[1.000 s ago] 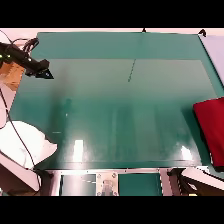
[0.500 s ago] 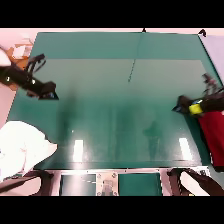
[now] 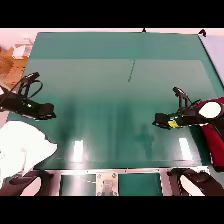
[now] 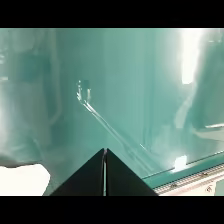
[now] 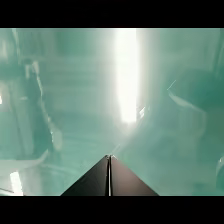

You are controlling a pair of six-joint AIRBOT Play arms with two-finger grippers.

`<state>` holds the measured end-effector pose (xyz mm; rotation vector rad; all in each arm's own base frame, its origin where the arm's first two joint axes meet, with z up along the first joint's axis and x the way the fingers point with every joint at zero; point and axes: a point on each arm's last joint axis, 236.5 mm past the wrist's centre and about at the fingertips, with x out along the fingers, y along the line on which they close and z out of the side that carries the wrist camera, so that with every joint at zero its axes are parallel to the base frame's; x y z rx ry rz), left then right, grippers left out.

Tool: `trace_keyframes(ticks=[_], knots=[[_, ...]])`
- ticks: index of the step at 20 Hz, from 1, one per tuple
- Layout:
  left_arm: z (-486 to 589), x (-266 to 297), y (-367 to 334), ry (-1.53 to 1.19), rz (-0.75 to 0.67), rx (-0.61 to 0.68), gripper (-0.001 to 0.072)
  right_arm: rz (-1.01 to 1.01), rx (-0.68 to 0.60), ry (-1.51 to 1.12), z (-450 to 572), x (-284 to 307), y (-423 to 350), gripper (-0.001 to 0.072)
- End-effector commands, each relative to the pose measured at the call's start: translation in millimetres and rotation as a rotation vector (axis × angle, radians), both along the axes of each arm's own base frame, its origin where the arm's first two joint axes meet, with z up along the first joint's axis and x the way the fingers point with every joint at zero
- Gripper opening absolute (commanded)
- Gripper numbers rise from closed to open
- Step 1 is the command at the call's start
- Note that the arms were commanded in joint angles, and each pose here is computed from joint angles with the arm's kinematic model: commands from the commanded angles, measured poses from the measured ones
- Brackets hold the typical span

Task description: Fold the shirts.

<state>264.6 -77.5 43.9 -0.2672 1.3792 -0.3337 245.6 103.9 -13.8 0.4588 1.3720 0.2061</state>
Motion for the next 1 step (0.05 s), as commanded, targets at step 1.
trace_keyframes(ticks=[1], knots=[[-0.8, -2.9, 0.7, -0.002, 0.005, 0.003, 0.0029, 0.015, 0.003, 0.006, -1.4, -4.1, 4.5, 0.0015]])
